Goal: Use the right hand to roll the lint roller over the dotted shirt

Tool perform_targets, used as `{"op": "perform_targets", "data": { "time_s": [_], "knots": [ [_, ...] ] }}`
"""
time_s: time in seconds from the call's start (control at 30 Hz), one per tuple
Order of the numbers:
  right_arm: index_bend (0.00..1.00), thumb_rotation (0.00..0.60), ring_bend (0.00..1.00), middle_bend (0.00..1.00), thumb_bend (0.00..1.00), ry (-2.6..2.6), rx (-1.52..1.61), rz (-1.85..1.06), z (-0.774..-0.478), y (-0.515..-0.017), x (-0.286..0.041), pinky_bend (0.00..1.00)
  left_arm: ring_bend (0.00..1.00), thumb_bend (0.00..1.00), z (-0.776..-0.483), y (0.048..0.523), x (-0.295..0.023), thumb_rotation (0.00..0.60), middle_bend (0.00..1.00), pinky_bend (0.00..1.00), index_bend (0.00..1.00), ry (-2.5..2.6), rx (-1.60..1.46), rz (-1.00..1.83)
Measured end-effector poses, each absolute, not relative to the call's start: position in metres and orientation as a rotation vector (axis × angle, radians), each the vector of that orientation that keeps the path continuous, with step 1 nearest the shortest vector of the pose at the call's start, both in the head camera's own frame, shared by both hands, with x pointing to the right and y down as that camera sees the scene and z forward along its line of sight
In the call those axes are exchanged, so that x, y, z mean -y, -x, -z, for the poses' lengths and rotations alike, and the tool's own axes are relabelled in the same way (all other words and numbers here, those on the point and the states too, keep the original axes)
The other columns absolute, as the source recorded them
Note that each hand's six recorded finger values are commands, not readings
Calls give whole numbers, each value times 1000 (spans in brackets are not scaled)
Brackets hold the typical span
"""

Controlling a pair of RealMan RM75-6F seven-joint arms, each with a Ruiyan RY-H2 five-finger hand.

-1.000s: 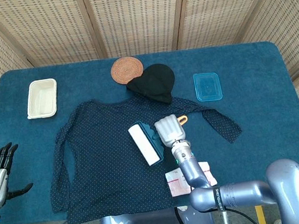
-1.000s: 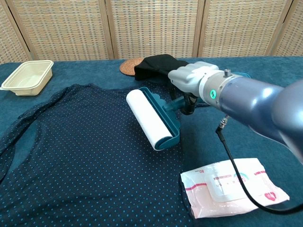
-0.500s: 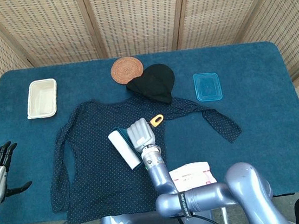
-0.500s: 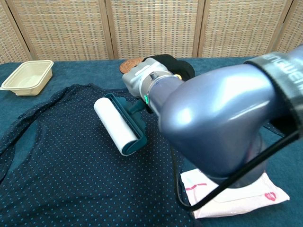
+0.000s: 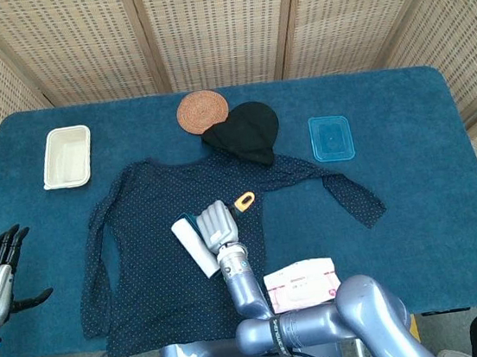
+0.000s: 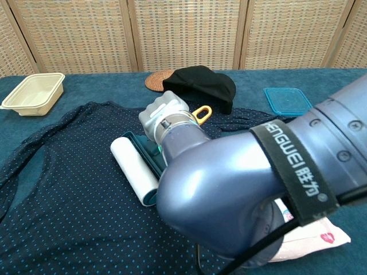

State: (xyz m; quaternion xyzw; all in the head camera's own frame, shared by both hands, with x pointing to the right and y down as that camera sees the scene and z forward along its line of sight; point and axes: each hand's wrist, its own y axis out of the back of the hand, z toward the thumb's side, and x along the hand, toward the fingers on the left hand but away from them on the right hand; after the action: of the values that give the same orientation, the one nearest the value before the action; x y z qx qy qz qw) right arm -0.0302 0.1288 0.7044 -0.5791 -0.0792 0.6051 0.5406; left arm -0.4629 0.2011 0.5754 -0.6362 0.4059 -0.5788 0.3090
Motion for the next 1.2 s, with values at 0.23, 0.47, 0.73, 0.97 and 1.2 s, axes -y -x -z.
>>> {"op": "perform_targets", "data": {
  "time_s": [0.23,0.47,0.73,0.97,1.2],
  "knots": [
    [730,600,1000,1000,916,1234,168,-1465,-713,-11,-110,1000,0,0,-575,460,-202,600,0,0,0,1680,-1064,1526],
    [732,600,1000,1000,919,1115,164,-1524,-715,-52,-85,1000,0,0,-574,458,-202,600,0,0,0,1677,-1063,1518],
    [735,600,1000,1000,919,1095,122,-1524,-716,-56,-87,1000,0,0,-575,457,-203,600,0,0,0,1682,-1058,1520],
    [735,600,1000,1000,919,1136,84,-1475,-718,-31,-107,1000,0,0,-576,459,-202,600,0,0,0,1683,-1065,1526],
    [734,600,1000,1000,919,1179,64,-1380,-713,5,-132,1000,0,0,-577,460,-201,600,0,0,0,1685,-1066,1531]
  ]
}}
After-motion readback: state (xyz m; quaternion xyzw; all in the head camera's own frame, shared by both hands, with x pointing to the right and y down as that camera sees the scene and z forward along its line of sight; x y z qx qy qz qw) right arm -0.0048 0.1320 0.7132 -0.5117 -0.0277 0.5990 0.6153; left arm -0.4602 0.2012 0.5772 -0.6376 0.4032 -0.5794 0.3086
